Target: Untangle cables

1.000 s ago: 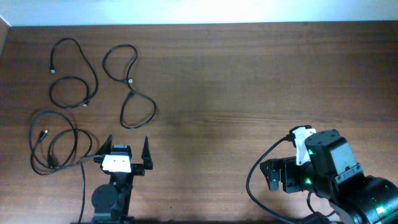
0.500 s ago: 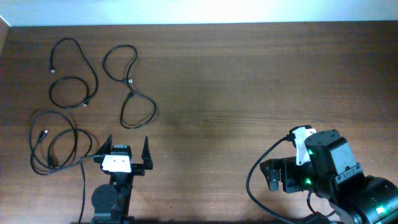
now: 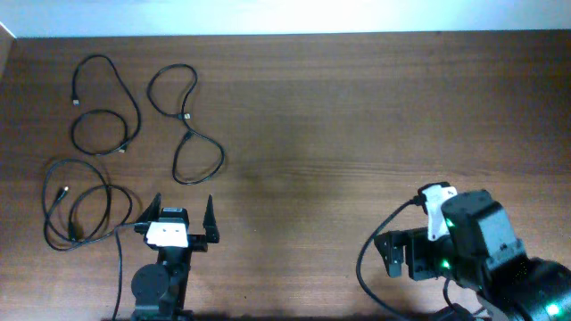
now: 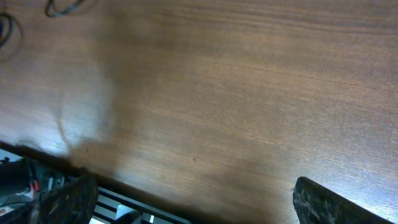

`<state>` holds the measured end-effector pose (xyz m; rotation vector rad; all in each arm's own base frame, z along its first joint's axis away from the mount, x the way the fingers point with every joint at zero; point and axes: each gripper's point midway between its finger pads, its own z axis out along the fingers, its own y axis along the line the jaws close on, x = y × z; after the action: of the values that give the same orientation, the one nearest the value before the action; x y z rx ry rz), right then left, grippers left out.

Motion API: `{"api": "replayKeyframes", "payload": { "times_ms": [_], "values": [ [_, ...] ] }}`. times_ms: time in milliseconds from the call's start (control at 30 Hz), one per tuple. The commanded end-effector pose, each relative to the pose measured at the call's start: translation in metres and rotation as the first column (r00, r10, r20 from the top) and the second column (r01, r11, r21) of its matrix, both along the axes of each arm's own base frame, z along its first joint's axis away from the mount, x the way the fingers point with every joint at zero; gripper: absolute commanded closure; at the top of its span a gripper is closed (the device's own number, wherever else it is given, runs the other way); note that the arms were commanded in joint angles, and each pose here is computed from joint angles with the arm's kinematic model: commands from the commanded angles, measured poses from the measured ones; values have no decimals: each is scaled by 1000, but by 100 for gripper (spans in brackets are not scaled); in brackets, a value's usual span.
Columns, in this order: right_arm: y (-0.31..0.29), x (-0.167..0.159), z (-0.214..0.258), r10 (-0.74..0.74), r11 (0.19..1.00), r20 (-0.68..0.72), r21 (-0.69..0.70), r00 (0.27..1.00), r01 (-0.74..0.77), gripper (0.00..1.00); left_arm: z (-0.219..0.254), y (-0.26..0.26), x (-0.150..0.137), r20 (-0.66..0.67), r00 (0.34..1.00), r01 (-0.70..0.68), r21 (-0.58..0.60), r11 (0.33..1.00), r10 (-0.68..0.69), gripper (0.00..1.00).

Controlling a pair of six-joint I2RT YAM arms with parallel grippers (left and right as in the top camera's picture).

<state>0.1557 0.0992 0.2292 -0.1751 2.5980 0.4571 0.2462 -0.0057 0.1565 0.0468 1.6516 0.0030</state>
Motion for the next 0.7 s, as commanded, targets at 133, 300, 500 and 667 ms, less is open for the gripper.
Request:
{"api": "replayKeyframes", "payload": {
  "times_ms": [133, 300, 500, 667],
  "values": [
    [-42, 11, 40, -172, 984, 278, 13, 945, 176, 1, -1, 3, 0, 1, 1000, -17, 16, 1000, 17, 1],
    [-59, 43, 70, -313, 950, 506, 150, 804, 275, 1, -1, 3, 0, 1, 1000, -17, 16, 1000, 17, 1],
    [-22, 73, 30, -95, 992, 794, 123, 600, -5, 1, -1, 3, 0, 1, 1000, -17, 16, 1000, 17, 1],
    [-28, 80, -15, -93, 994, 831, 110, 549, 2, 1, -1, 3, 0, 1, 1000, -17, 16, 1000, 17, 1]
  ]
}}
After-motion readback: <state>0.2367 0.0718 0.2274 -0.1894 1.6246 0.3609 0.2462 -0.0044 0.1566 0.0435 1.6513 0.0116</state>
